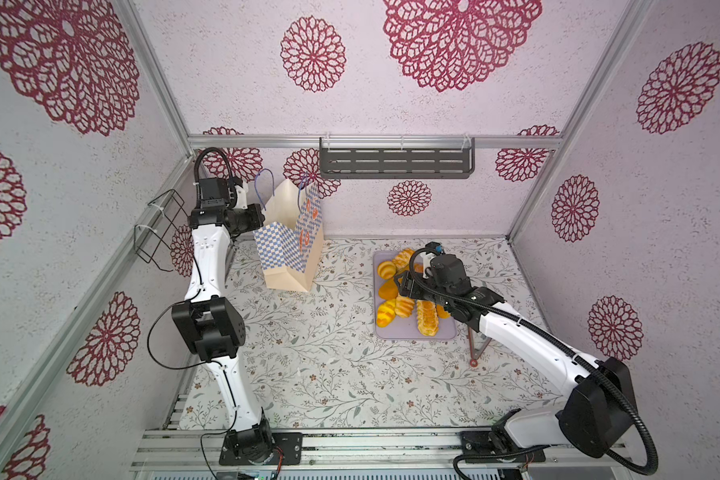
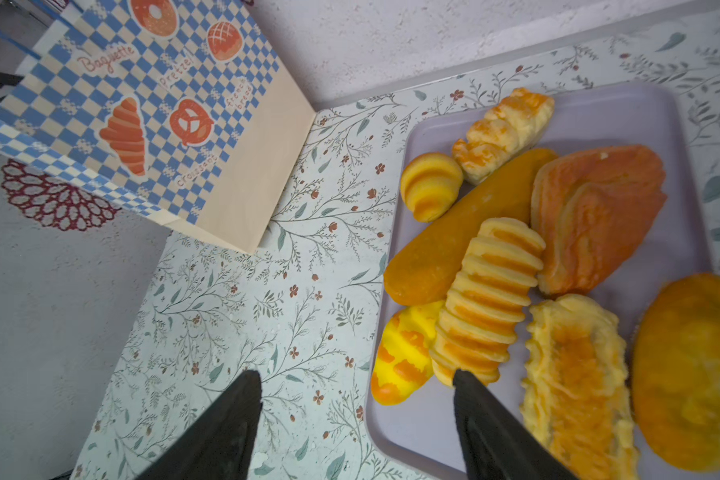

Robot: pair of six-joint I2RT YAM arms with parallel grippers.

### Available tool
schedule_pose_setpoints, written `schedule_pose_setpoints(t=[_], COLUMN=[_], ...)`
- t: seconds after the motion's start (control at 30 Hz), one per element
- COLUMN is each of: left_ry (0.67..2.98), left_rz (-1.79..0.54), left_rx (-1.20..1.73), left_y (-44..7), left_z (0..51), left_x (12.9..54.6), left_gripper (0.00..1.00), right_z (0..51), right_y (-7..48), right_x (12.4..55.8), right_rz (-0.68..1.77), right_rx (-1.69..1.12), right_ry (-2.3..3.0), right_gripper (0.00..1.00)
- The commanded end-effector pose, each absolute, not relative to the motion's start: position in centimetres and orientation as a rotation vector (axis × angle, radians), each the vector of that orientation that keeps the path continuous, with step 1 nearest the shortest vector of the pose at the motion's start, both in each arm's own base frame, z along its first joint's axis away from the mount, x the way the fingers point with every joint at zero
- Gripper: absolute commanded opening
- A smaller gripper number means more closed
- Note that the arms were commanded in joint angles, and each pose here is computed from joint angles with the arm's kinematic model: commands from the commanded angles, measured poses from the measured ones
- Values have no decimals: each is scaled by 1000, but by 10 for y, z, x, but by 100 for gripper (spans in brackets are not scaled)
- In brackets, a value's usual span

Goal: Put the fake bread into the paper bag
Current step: 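Reach left gripper to the bag's top edge while right arm moves over tray, then slide the bag toward the tray with left gripper while right approaches tongs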

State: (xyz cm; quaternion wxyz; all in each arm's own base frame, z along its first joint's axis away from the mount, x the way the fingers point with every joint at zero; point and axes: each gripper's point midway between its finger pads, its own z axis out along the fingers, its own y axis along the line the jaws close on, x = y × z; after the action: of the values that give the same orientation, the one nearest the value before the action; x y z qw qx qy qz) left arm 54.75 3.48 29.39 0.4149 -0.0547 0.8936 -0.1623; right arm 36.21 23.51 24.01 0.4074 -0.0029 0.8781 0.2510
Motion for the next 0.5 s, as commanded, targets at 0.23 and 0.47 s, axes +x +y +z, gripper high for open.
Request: schedule_pose_setpoints(t=[0.23,0.47], left_ry=[2132,2062], left_rz=[-545,-611], left_rx=[-374,-491], left_y=[-15,-35], left_z=[318,320], left_x=[434,381], left_gripper=[0,0], right_z=[289,280], right_y=[165,123], right_x=[375,384], right_rz=[291,309], right_rx=[123,262], right_ry=[2062,2141], right_gripper=[99,99])
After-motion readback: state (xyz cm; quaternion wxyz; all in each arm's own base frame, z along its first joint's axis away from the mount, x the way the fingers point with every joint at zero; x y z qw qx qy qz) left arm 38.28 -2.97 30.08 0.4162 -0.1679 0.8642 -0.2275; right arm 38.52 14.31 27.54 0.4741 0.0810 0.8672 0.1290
